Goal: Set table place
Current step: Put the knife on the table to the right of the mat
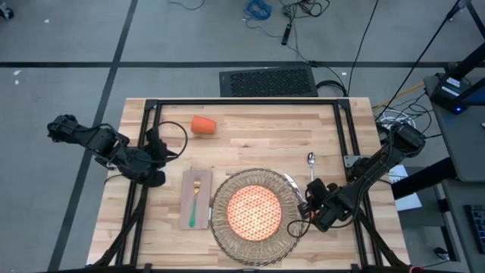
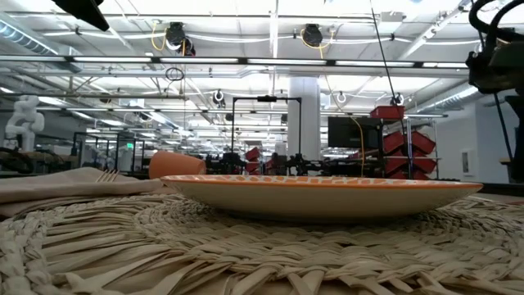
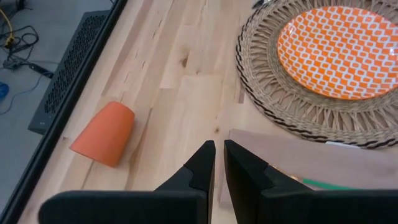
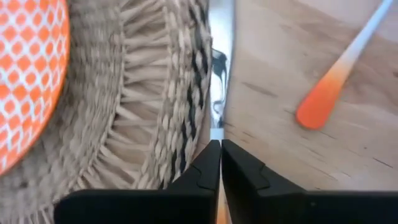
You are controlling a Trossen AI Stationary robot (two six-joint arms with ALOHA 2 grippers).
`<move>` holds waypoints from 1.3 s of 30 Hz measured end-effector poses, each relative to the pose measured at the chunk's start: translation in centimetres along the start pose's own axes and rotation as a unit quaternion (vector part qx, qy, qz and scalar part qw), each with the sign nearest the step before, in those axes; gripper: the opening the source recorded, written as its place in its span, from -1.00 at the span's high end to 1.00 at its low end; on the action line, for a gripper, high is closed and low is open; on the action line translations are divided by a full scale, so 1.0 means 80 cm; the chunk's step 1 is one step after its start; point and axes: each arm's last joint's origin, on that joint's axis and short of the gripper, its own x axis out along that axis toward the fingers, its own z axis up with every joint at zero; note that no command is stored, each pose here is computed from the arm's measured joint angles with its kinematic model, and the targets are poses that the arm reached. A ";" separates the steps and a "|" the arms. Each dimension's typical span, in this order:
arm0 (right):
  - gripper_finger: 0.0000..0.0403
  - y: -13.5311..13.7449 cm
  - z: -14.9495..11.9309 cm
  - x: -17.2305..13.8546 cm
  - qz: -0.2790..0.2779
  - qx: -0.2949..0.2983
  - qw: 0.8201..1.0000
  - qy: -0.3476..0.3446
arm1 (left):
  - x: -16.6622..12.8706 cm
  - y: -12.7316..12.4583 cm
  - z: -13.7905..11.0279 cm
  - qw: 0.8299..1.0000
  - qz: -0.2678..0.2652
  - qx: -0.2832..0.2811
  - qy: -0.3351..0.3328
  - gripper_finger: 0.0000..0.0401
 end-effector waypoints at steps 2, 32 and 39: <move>0.98 0.003 -0.002 0.001 0.006 -0.022 1.000 0.018 | 0.000 0.000 0.000 1.000 0.000 -0.002 0.000 0.89; 0.46 0.015 0.030 0.053 -0.077 -0.028 0.977 0.196 | 0.006 -0.005 0.004 1.000 -0.001 0.005 0.004 0.89; 0.62 0.018 0.033 0.052 -0.089 0.000 0.976 0.196 | 0.006 -0.005 0.004 1.000 -0.003 0.015 0.004 0.89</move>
